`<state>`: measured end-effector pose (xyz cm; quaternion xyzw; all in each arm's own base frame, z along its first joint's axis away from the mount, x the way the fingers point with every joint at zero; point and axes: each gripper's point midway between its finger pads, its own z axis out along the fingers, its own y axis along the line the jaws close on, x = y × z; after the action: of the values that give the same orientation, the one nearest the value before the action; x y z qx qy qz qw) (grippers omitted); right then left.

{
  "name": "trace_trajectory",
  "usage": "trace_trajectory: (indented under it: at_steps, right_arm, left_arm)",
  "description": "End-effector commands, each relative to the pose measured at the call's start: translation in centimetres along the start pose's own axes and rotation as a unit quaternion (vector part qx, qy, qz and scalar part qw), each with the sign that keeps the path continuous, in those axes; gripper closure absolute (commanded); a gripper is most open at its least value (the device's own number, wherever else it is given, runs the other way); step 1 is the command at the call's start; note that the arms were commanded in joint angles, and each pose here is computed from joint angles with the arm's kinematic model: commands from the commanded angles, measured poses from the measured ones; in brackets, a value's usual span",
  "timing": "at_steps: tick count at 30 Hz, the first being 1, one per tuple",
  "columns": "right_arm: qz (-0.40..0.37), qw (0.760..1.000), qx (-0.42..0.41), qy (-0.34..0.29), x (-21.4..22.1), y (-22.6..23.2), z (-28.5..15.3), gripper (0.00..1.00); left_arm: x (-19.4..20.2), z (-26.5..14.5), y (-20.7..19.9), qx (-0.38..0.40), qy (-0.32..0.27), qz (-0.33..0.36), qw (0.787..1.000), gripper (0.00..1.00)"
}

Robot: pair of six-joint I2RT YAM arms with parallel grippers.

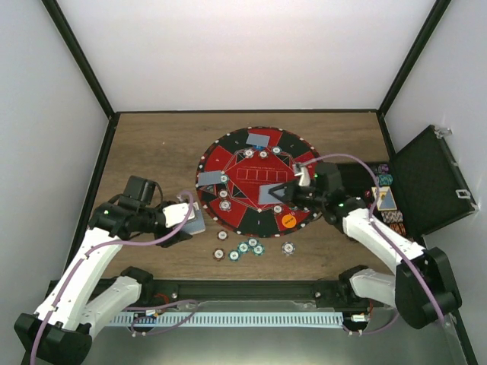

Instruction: Distribute texas hold em gaming equipment

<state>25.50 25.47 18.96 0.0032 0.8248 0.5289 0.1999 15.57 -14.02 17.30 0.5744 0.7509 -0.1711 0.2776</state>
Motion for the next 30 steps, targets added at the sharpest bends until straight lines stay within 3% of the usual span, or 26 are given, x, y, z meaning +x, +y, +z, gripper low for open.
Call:
trace_trajectory:
  at_steps: [1,6,19,23,28,30]
  right_arm:
    - [0.025,0.996,0.088,0.004,0.5,-6.8,-2.8,0.99]
    - [0.040,0.990,0.138,0.011,0.8,-11.1,-3.5,0.99]
    - [0.072,0.981,0.157,0.085,4.2,-15.2,-2.1,0.96]
    - [0.066,0.977,0.189,0.078,3.6,-15.9,-2.4,0.86]
    - [0.043,0.965,0.253,0.059,1.6,-16.5,-3.6,0.59]
    - [0.034,0.958,0.279,0.049,0.8,-16.7,-4.2,0.56]
  left_arm:
    - [-0.5,-0.2,0.0,-0.001,-0.010,0.012,1.000,0.91]
    - [-0.4,-0.1,0.0,-0.001,-0.008,0.012,1.000,0.92]
    - [-0.4,0.0,0.0,0.002,-0.005,0.011,1.000,0.91]
    - [-0.4,-0.1,0.1,0.003,-0.005,0.010,1.000,0.91]
    - [-0.6,-0.2,0.1,0.003,-0.006,0.011,1.000,0.91]
    - [-0.7,-0.2,0.2,0.003,-0.007,0.011,1.000,0.91]
